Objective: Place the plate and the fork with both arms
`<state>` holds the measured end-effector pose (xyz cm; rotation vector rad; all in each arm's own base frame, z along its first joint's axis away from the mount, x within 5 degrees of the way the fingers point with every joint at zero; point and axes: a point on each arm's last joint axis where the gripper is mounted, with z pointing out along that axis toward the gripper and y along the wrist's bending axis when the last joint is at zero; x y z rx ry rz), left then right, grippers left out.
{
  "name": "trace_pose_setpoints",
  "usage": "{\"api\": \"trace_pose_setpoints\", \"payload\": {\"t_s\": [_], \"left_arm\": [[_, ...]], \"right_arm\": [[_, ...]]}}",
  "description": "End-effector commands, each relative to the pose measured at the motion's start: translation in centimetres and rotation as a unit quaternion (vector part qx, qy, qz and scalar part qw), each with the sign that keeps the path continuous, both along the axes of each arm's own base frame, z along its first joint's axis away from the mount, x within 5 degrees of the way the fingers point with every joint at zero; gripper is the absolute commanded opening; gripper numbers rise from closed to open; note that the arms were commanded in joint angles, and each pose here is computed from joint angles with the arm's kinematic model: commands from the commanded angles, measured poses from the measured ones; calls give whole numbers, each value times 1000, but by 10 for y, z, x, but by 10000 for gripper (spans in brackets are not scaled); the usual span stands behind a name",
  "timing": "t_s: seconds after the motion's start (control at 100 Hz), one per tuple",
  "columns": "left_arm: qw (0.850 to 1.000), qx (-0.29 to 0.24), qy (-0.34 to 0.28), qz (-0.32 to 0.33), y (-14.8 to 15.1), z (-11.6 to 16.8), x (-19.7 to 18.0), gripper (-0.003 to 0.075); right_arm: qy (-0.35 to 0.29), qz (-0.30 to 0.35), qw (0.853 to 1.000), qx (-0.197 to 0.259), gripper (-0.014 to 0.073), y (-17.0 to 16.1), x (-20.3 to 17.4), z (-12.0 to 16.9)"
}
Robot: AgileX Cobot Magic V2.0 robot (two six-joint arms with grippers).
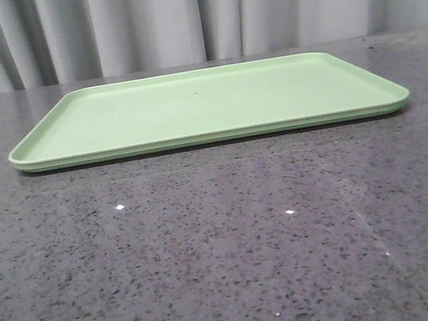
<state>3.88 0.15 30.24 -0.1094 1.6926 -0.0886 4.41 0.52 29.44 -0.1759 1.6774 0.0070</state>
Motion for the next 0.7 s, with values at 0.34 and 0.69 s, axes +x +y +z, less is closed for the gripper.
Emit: {"api": "trace_pose_setpoints", "payload": {"t_s": [0.34, 0.69], "left_arm": [[992, -19, 121, 0, -1, 67, 26, -20], [989, -46, 136, -15, -6, 65, 35, -20]], "right_arm": [[78, 29, 995, 48, -118, 9, 19, 67], [85, 30, 995, 51, -118, 10, 23, 66]]}}
